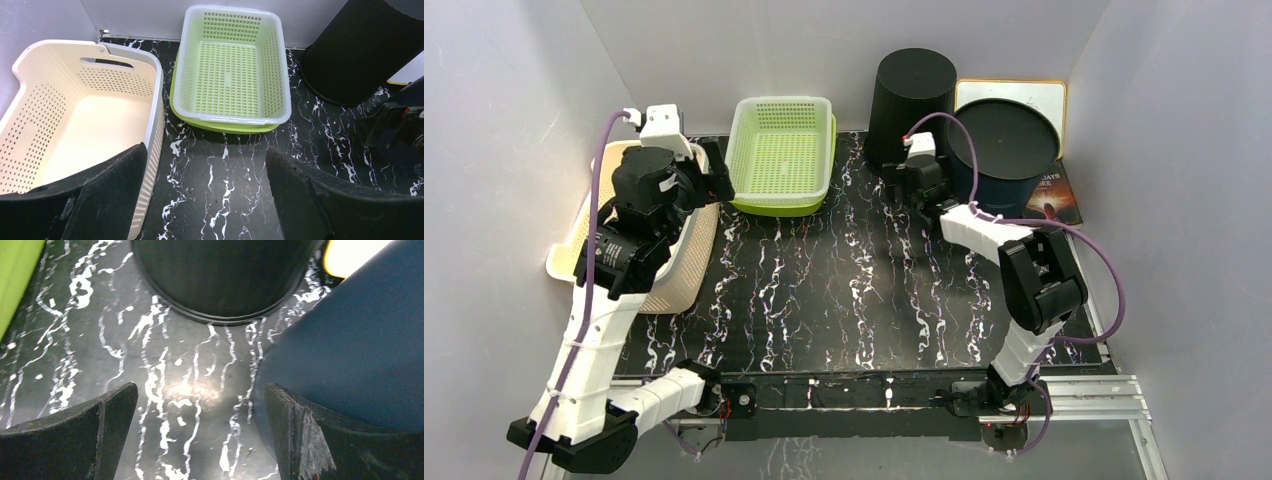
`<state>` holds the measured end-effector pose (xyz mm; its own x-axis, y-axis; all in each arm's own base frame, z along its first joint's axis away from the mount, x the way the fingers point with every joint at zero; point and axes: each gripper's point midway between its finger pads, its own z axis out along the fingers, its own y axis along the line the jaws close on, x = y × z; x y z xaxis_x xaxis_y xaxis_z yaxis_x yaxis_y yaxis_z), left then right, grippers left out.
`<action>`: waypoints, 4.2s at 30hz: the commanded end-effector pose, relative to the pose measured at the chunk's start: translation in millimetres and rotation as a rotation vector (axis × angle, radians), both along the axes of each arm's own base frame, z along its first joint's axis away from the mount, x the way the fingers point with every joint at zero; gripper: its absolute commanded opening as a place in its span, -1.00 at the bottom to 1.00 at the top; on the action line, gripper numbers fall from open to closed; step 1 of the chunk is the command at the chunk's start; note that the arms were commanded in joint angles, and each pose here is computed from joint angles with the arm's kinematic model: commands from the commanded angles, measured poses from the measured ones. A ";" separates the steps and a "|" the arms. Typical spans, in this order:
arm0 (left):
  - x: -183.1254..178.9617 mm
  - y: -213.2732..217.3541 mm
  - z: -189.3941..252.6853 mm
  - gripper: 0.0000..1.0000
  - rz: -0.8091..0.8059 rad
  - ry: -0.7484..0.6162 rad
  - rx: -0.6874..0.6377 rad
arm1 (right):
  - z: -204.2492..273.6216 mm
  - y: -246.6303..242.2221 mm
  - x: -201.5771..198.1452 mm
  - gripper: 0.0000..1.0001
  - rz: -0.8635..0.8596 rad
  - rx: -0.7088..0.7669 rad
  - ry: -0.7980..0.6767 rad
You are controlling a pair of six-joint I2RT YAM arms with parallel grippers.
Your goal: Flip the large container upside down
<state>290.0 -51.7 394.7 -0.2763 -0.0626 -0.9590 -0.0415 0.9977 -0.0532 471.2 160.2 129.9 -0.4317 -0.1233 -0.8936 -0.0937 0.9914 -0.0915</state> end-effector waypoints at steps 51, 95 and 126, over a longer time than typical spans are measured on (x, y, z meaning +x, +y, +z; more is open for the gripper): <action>63.9 74.8 -198.1 0.37 0.171 0.467 0.278 | 99.6 89.4 -90.1 0.96 0.469 0.264 -0.043; -11.7 90.7 -178.2 -1.00 0.260 0.501 0.170 | 88.5 79.9 -86.3 0.95 0.420 0.240 -0.051; -35.0 65.4 -239.5 -0.56 0.160 0.624 0.069 | 96.9 76.2 -88.6 0.96 0.390 0.265 -0.051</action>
<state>260.9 0.7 169.6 -0.7595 -0.0864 -0.6447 -0.1411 0.9894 0.0336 374.8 236.2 182.5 -0.4581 -0.0981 -0.8835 -0.4666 0.8725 0.1451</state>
